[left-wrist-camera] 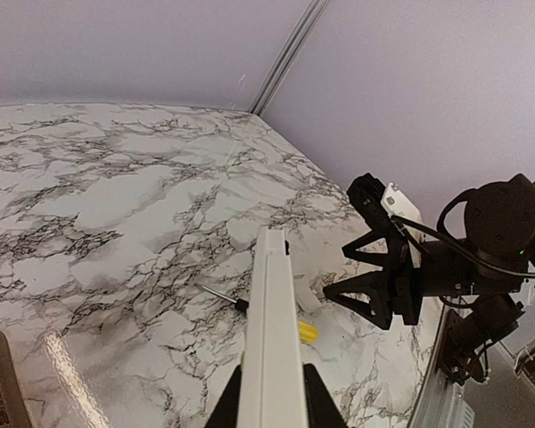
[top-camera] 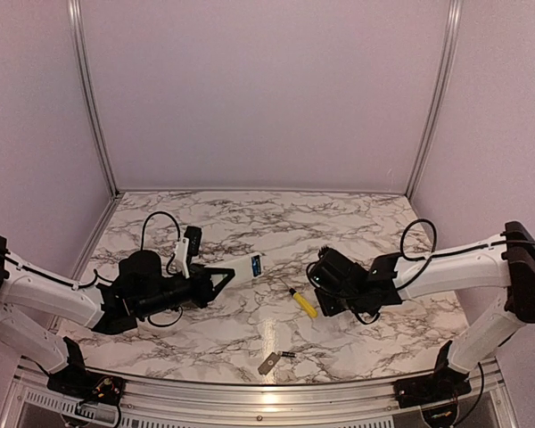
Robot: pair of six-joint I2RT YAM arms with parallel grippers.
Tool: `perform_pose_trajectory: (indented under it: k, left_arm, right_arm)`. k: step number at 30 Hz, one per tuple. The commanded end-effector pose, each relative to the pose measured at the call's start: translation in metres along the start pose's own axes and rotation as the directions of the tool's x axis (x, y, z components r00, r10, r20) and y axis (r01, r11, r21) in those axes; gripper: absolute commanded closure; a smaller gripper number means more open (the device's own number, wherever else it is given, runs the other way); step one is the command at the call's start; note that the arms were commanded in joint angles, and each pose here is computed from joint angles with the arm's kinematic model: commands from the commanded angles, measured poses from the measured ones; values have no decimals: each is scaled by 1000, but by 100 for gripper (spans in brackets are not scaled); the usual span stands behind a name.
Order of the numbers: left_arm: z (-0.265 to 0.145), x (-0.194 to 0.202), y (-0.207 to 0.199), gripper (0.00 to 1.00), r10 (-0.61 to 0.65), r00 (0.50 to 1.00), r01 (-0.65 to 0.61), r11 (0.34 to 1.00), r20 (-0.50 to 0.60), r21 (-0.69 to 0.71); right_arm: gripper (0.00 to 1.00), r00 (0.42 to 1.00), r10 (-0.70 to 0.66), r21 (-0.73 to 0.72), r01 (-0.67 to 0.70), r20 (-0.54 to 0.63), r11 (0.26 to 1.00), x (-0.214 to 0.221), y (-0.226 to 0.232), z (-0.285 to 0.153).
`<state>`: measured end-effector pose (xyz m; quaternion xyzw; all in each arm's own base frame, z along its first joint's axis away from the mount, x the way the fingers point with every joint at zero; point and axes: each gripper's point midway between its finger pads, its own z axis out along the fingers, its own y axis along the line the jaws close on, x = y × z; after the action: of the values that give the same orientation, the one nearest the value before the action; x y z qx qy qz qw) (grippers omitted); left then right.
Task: Unload the batteries from the remote control
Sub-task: Place the battery cover at the center of the board, then place the remote control without the battery cover at the center of the board.
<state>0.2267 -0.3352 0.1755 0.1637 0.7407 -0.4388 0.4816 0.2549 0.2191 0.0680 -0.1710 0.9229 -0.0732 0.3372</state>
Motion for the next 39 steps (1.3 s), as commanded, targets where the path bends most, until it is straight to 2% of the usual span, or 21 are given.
perform_pose_trajectory:
  k: [1, 6, 13, 17, 20, 25, 35, 39]
  left_arm:
    - [0, -2, -8, 100, -25, 1000, 25, 999, 14, 47]
    - [0, 9, -20, 100, -68, 997, 73, 991, -45, 113]
    - [-7, 26, -38, 100, -126, 980, 156, 965, -151, 210]
    - [-11, 29, -43, 100, -146, 973, 186, 955, -180, 233]
    - [-12, 33, -43, 100, -159, 965, 205, 952, -207, 227]
    - [-6, 42, -41, 100, -193, 949, 246, 947, -251, 204]
    - [15, 66, -27, 100, -250, 918, 303, 942, -307, 141]
    - [18, 78, -20, 100, -274, 904, 325, 939, -329, 111]
  right_arm:
    - [26, 995, 49, -109, -39, 90, 993, -27, 10, -16]
    - [20, 986, 69, -264, -26, 154, 964, -37, 25, -35]
    - [22, 973, 76, -413, 22, 219, 911, -32, 39, -51]
    - [23, 951, 98, -525, 74, 293, 848, -35, 49, -72]
    - [23, 935, 122, -543, 85, 333, 835, -41, 47, -82]
    - [23, 937, 133, -535, 65, 323, 842, -37, 44, -77]
    - [28, 943, 123, -472, 41, 310, 880, -27, 41, -52]
    - [33, 959, 84, -452, 49, 270, 891, -17, 50, -31]
